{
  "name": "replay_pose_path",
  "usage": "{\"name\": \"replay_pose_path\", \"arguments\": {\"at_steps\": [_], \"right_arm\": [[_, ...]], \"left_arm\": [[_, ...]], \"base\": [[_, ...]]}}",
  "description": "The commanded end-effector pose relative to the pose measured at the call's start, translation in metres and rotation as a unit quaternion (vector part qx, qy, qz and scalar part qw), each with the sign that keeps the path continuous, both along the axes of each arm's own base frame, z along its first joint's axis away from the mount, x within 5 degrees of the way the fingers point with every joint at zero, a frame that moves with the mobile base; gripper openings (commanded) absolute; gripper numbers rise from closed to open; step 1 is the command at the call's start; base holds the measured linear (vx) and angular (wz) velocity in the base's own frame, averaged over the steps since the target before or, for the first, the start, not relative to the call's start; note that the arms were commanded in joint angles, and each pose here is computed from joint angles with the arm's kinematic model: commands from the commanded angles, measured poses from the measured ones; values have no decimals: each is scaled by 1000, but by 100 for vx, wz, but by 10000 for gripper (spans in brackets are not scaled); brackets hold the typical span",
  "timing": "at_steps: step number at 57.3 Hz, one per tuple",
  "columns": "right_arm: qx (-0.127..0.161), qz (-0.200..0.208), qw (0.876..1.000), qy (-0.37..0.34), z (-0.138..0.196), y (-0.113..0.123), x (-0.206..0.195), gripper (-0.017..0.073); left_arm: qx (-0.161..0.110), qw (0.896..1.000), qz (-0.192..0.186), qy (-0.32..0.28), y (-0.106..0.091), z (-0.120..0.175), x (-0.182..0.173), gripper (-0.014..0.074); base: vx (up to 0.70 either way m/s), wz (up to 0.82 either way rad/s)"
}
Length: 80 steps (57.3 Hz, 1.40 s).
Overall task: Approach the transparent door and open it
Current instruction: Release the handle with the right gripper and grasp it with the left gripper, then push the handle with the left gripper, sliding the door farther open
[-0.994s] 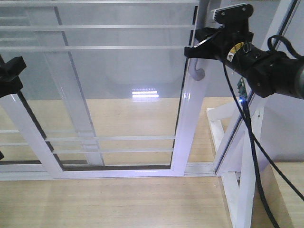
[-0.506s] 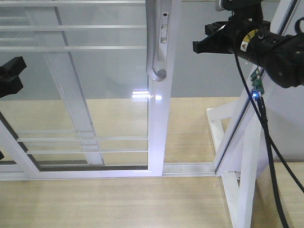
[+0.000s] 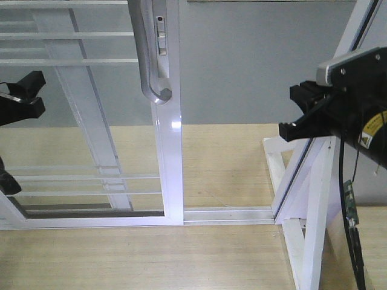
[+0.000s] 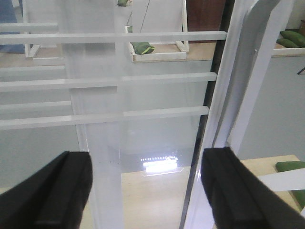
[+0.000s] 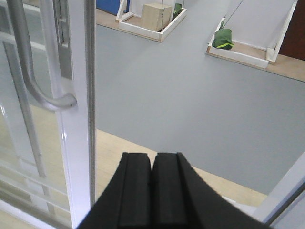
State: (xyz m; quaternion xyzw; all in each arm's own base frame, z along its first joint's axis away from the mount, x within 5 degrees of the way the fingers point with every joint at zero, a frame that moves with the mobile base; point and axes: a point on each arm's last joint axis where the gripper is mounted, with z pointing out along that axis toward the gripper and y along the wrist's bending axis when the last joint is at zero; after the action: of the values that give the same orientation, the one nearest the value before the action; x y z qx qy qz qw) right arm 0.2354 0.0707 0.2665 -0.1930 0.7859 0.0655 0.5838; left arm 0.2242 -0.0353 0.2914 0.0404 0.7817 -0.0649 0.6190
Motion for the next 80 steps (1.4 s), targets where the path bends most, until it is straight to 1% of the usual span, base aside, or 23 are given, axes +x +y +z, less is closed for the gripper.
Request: {"name": "replay_pose_path", "arguments": {"at_steps": [1,3,8,12,15,19,25,30,35,38,43,54,63,80], "right_arm": [[24,18,998,-56,14,1,-11,-4],[24,18,998,-53,12,0,-14,-4],[22,16,998,-48,10,0,-15,-4],[24,18,998,-52,10,0,-15,-4],[26,20,998,-55,11,0,-15,-4],[26,22,998,-61,12,1,-15,-4],[19,24,997,-64,12,1,-15,-4],[7,27,997,-69,12,1,-15,-4],[-5,31,997,-73,12,1,-15,-4],[-6,31,997,-74,12,1,-15,-4],[-7,31,997,-74,12,1,-15,-4],[-7,31,997,-75,12,1,-15,-4],[-7,31,997,-75,12,1,-15,-4],[-9,32,997,-76,12,1,-15,-4]], "left_arm": [[1,998,-10,-64,-5,16,17,588],[2,998,-12,-61,-6,14,23,588],[-18,998,-9,-58,-9,13,38,588],[-23,998,-11,-56,-12,11,52,588],[-17,998,-19,-60,-14,12,61,588],[-15,997,-31,-65,-18,13,72,588],[-26,996,-52,-72,-25,15,89,588],[-27,994,-76,-76,-31,16,100,588],[-38,992,-93,-71,-36,14,110,588],[-42,992,-100,-64,-39,12,115,588],[-36,991,-110,-63,-42,10,125,588],[-41,991,-108,-70,-45,12,146,588],[-55,992,-90,-65,-45,12,165,588],[-48,993,-81,-64,-47,14,187,584]], "base": [[0,0],[0,0],[0,0],[0,0],[0,0],[0,0],[0,0],[0,0],[0,0],[0,0],[0,0],[0,0],[0,0],[0,0]]}}
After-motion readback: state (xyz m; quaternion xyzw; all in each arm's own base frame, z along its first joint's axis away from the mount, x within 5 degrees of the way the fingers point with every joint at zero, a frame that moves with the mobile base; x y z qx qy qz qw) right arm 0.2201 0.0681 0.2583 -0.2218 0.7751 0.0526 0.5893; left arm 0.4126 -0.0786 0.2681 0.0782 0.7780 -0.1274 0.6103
